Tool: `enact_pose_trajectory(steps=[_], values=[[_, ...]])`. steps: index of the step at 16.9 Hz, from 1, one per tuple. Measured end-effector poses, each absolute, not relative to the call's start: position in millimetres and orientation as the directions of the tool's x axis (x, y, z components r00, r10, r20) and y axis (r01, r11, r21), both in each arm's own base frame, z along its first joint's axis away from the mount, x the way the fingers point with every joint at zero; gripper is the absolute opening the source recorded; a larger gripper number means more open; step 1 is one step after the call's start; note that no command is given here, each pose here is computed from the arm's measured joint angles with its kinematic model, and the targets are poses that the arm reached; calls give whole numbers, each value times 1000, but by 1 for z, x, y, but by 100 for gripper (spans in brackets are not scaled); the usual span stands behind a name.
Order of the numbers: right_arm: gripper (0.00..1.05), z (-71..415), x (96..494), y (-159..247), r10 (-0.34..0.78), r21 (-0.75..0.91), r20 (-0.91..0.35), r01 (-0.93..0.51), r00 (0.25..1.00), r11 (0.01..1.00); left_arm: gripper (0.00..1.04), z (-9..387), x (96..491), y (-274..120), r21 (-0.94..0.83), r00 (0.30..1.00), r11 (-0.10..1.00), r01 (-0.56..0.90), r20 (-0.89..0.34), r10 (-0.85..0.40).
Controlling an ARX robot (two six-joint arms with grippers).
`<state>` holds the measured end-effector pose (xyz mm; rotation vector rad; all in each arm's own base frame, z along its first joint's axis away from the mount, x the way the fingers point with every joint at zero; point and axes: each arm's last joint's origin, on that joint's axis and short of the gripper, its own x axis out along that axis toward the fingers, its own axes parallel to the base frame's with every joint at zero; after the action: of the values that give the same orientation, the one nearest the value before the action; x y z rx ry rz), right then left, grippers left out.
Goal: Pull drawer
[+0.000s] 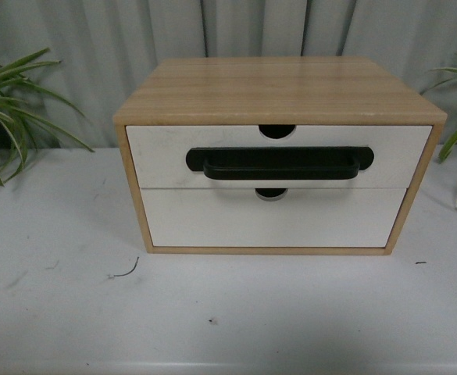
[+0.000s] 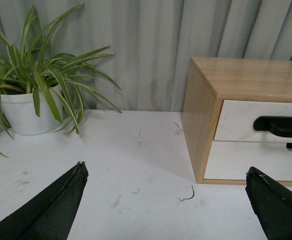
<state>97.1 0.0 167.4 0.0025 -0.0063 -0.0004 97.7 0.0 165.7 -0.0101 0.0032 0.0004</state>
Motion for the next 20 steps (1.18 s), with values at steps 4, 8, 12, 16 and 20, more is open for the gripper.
enact_pose_trajectory(steps=[4,8,12,16,20], values=[[98,167,97,0,0,2,6,0,1000,1000,98,166,98,0,-10,1000,1000,0,-3,0],[98,167,97,0,0,2,6,0,1000,1000,98,166,98,0,-10,1000,1000,0,-3,0],[98,167,97,0,0,2,6,0,1000,1000,98,166,98,0,-10,1000,1000,0,-3,0],[98,167,97,0,0,2,6,0,1000,1000,98,166,98,0,-10,1000,1000,0,-3,0],[98,167,97,0,0,2,6,0,1000,1000,98,166,98,0,-10,1000,1000,0,-3,0]])
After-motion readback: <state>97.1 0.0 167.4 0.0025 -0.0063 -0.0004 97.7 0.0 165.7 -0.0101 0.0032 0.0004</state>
